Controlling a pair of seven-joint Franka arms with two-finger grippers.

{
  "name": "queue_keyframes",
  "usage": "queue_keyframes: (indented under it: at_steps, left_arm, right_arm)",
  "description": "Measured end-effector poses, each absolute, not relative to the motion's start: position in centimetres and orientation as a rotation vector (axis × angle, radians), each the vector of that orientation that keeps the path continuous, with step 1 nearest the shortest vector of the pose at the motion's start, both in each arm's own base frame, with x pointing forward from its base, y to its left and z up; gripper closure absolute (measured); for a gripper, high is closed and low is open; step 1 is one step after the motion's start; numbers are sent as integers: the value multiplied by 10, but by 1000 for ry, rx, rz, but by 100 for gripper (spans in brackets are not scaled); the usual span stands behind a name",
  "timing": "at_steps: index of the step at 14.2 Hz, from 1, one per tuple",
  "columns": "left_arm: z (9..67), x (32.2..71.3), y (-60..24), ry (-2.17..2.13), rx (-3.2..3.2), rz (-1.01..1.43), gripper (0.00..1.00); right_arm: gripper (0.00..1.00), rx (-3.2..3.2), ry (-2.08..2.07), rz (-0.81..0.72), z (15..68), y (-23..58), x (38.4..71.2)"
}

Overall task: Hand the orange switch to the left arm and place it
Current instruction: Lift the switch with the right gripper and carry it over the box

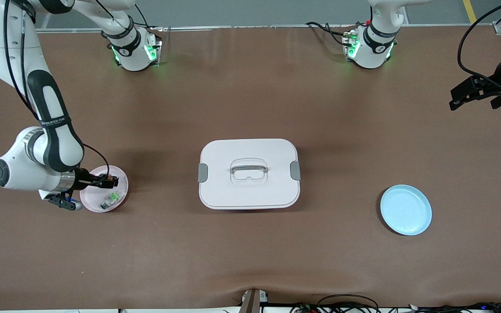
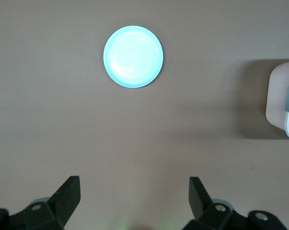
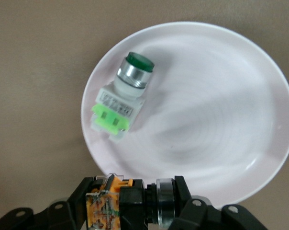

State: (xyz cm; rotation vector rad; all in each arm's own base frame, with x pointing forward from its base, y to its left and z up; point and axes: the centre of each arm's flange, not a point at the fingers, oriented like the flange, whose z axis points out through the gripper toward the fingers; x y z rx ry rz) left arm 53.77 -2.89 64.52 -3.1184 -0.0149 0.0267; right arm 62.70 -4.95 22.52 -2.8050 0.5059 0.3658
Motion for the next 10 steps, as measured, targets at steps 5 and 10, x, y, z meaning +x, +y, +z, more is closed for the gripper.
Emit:
queue_keyframes:
  at_steps: [5, 10]
  left_arm:
    - [645, 537, -27, -19, -3118, 32, 0]
    - [643, 537, -25, -25, -3118, 42, 0]
  right_arm:
    - [28, -2582, 796, 581, 306, -4, 644]
    - [28, -2509, 1058, 654, 371, 68, 662]
